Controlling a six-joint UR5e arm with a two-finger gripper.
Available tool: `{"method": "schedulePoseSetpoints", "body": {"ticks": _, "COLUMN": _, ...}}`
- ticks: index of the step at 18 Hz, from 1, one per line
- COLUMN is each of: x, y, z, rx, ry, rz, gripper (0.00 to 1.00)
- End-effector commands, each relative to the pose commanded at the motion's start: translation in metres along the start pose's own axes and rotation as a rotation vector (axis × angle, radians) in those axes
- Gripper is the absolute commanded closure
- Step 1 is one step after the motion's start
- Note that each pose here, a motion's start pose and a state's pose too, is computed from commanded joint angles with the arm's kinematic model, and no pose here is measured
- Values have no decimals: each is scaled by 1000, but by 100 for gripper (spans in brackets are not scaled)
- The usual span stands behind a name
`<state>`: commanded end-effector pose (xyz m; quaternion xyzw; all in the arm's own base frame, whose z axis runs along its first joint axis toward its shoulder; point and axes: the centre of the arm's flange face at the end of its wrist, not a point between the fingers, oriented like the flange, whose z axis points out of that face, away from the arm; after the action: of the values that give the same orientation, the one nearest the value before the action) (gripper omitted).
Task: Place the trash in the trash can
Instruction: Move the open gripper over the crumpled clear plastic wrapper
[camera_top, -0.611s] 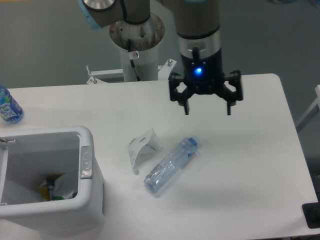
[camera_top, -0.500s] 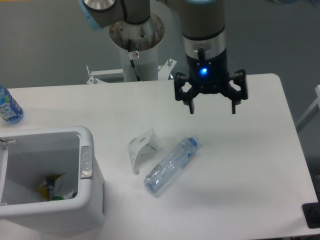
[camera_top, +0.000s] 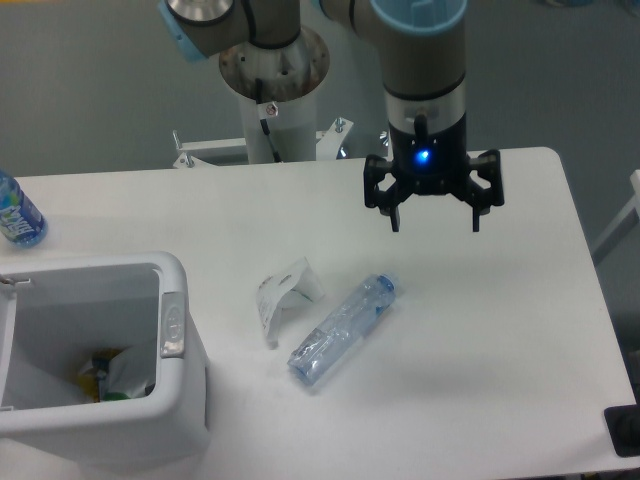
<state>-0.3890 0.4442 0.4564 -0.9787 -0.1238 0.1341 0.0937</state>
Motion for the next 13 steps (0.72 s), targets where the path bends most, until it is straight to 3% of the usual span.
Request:
{"method": "schedulePoseSetpoints", "body": {"ticks": 6, "x": 83, "y": 8, "z": 48, "rx": -80, "ry": 104, "rz": 119, "gripper": 0}}
{"method": "schedulePoseSetpoints", "body": {"ticks": 11, "x": 146, "y": 15, "z": 93, "rx": -151, "ry": 191, "rz": 302, "gripper": 0}}
{"method": "schedulePoseSetpoints", "body": {"ticks": 13, "x": 165, "y": 15, "z": 112, "rx": -180, "ry": 210, "rz": 330, "gripper": 0}}
